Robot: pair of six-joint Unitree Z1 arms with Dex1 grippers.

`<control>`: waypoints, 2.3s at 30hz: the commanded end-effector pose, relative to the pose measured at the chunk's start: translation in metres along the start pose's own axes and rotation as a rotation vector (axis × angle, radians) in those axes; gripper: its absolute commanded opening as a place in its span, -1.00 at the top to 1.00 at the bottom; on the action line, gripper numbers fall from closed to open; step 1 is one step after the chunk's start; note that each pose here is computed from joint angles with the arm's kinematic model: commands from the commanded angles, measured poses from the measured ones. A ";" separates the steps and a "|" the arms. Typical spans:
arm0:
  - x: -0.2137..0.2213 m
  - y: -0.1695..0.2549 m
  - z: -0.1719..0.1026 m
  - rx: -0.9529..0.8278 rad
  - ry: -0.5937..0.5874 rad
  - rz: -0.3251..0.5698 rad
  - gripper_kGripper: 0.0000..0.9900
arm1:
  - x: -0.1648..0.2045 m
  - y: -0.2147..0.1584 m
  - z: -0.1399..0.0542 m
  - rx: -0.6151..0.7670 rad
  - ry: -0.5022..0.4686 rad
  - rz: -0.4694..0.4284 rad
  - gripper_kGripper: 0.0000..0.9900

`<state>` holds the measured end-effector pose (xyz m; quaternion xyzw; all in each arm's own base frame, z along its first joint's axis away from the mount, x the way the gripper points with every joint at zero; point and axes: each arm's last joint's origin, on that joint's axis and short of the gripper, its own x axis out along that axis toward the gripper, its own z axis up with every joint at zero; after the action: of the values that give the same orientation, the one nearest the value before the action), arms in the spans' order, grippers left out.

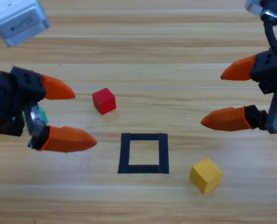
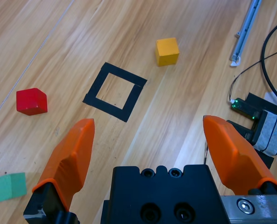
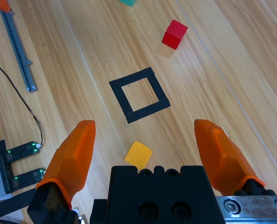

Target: Stack the blocks in the rectangular block: red at the bottom, yellow in the middle, green on top

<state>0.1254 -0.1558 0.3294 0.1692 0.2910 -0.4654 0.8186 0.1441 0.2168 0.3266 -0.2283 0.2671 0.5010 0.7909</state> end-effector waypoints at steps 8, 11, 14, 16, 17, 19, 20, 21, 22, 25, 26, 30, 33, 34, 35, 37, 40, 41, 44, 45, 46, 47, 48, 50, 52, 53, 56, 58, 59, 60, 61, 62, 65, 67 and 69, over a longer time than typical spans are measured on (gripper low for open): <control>0.002 -0.004 -0.012 0.008 0.044 0.007 -1.00 | 0.017 0.007 -0.009 0.031 0.083 0.025 -0.88; 0.002 -0.004 -0.013 0.005 0.044 0.015 -1.00 | 0.021 0.003 -0.011 0.080 0.109 -0.040 -0.88; 0.002 -0.004 -0.013 0.004 0.045 0.018 -1.00 | 0.029 -0.002 -0.012 0.169 0.136 -0.136 -0.88; 0.002 -0.004 -0.014 0.004 0.046 0.018 -1.00 | 0.036 -0.006 -0.012 0.256 0.150 -0.207 -0.88; 0.003 -0.004 -0.015 0.003 0.048 0.017 -1.00 | 0.039 -0.007 -0.012 0.303 0.157 -0.234 -0.88; 0.003 -0.004 -0.016 0.003 0.049 0.017 -1.00 | 0.042 -0.009 -0.011 0.348 0.176 -0.251 -0.88; 0.003 -0.004 -0.016 0.003 0.048 0.017 -1.00 | 0.045 -0.010 -0.011 0.368 0.193 -0.257 -0.87; 0.004 -0.004 -0.015 0.003 0.048 0.017 -1.00 | 0.048 -0.011 -0.010 0.377 0.204 -0.261 -0.88; 0.003 -0.004 -0.014 0.004 0.045 0.016 -1.00 | 0.054 -0.012 -0.010 0.384 0.230 -0.266 -0.87; 0.003 -0.003 -0.011 -0.032 0.040 0.034 -1.00 | 0.069 -0.014 -0.006 0.388 0.374 -0.267 -0.88; 0.004 -0.002 -0.009 -0.048 0.032 0.043 -1.00 | 0.075 -0.013 -0.007 0.385 0.414 -0.252 -0.88; 0.014 0.002 0.006 -0.155 0.032 0.069 -0.96 | 0.089 -0.011 -0.013 0.403 0.492 -0.254 -0.88; 0.027 0.013 0.025 -0.277 0.032 0.124 -0.89 | 0.103 -0.009 -0.015 0.431 0.566 -0.216 -0.94; 0.031 0.019 0.031 -0.328 0.039 0.147 -0.88 | 0.110 -0.010 -0.015 0.444 0.609 -0.203 -0.94; 0.034 0.023 0.036 -0.384 0.041 0.179 -0.88 | 0.121 -0.010 -0.015 0.443 0.648 -0.198 -0.94; 0.043 0.029 0.046 -0.474 0.035 0.249 -0.88 | 0.136 -0.010 -0.018 0.442 0.695 -0.190 -0.94; 0.066 0.041 0.067 -0.611 0.080 0.348 -0.89 | 0.155 -0.009 -0.023 0.447 0.738 -0.150 -0.96; 0.072 0.045 0.073 -0.649 0.098 0.367 -0.88 | 0.158 -0.008 -0.024 0.448 0.746 -0.147 -0.99; 0.093 0.057 0.093 -0.746 0.147 0.432 -0.89 | 0.163 -0.008 -0.026 0.451 0.754 -0.137 -1.00; 0.099 0.061 0.099 -0.771 0.161 0.445 -0.88 | 0.164 -0.008 -0.026 0.451 0.754 -0.137 -1.00; 0.107 0.066 0.101 -0.804 0.183 0.461 -0.89 | 0.165 -0.008 -0.026 0.451 0.755 -0.137 -1.00; 0.113 0.070 0.104 -0.834 0.198 0.476 -0.89 | 0.166 -0.008 -0.026 0.450 0.758 -0.137 -1.00; 0.119 0.074 0.105 -0.863 0.214 0.491 -0.89 | 0.168 -0.008 -0.028 0.450 0.765 -0.137 -1.00; 0.132 0.084 0.102 -0.940 0.256 0.524 -0.89 | 0.173 -0.008 -0.030 0.450 0.775 -0.137 -1.00; 0.144 0.094 0.100 -1.008 0.292 0.552 -0.89 | 0.178 -0.008 -0.033 0.447 0.788 -0.135 -1.00; 0.149 0.099 0.100 -1.041 0.304 0.563 -0.89 | 0.180 -0.007 -0.035 0.442 0.796 -0.133 -0.99; 0.160 0.116 0.098 -1.140 0.342 0.609 -0.89 | 0.189 -0.007 -0.040 0.437 0.818 -0.132 -0.97; 0.174 0.132 0.098 -1.203 0.392 0.651 -0.88 | 0.193 -0.007 -0.043 0.433 0.830 -0.127 -0.92; 0.182 0.140 0.099 -1.229 0.419 0.673 -0.88 | 0.195 -0.006 -0.044 0.433 0.835 -0.124 -0.91; 0.191 0.147 0.100 -1.248 0.441 0.691 -0.88 | 0.197 -0.006 -0.046 0.434 0.841 -0.121 -0.87; 0.198 0.153 0.101 -1.272 0.459 0.712 -0.88 | 0.197 -0.006 -0.047 0.430 0.845 -0.116 -0.83; 0.203 0.156 0.099 -1.302 0.470 0.734 -0.88 | 0.199 -0.006 -0.048 0.429 0.848 -0.110 -0.78; 0.215 0.163 0.091 -1.380 0.477 0.769 -0.88 | 0.203 -0.004 -0.051 0.423 0.864 -0.087 -0.49; 0.224 0.171 0.085 -1.413 0.497 0.771 -0.88 | 0.203 -0.003 -0.052 0.422 0.866 -0.071 0.09; 0.232 0.178 0.076 -1.452 0.521 0.781 -0.88 | 0.199 -0.003 -0.049 0.418 0.854 -0.063 0.84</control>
<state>0.3725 -0.2695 0.2828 -0.2024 0.5880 0.1601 0.7665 0.2132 0.3133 0.1774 -0.2447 0.6395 0.2645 0.6791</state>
